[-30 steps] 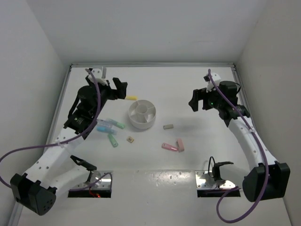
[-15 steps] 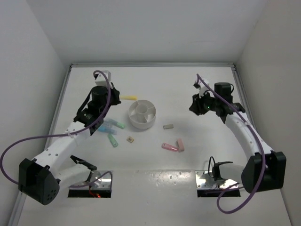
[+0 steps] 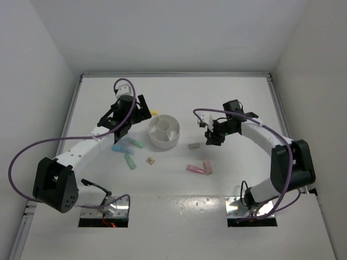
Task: Sort the stationery into containers
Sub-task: Pick up the stationery from the center of the board.
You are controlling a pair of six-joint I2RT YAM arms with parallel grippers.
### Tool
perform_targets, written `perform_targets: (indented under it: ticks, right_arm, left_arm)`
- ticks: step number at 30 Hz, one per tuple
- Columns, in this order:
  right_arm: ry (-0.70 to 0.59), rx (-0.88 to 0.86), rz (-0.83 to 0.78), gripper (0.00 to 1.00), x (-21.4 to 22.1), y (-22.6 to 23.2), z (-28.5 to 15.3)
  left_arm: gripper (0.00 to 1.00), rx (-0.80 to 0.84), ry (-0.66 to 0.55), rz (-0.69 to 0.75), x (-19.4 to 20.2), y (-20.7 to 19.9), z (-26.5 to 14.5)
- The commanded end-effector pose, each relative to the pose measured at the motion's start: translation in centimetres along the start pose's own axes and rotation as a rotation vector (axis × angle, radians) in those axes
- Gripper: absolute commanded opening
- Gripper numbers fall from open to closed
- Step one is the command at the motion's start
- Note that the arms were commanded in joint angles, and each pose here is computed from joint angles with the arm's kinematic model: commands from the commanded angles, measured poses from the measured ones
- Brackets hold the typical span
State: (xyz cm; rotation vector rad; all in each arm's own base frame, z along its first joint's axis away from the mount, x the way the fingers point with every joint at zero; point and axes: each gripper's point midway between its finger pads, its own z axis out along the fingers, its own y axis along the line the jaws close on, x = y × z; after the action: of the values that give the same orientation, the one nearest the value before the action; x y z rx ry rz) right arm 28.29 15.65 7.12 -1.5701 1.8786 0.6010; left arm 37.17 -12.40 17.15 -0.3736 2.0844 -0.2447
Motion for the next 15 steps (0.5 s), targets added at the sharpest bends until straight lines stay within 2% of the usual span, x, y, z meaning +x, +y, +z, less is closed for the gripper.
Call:
perform_targets:
  ticks: [1, 4, 6, 15]
  right_arm:
    - [-0.006, -0.068, -0.172, 0.45, -0.4, 0.0, 2.3]
    - [0.026, -0.073, -0.248, 0.63, -0.7, 0.1, 3.8]
    - [0.095, -0.048, -0.289, 0.65, -0.1, -0.1, 4.6]
    - [0.202, -0.068, -0.347, 0.67, 1.7, -0.4, 7.8]
  left_arm:
    - [0.99, 0.023, -0.064, -0.053, -2.8, -1.0, -1.0]
    - [0.99, 0.017, -0.101, -0.064, -3.8, -0.9, -1.7]
    - [0.99, 0.023, -0.128, -0.074, -4.7, -0.9, -2.4]
    - [0.99, 0.042, -0.14, -0.071, -5.1, -1.1, -3.0]
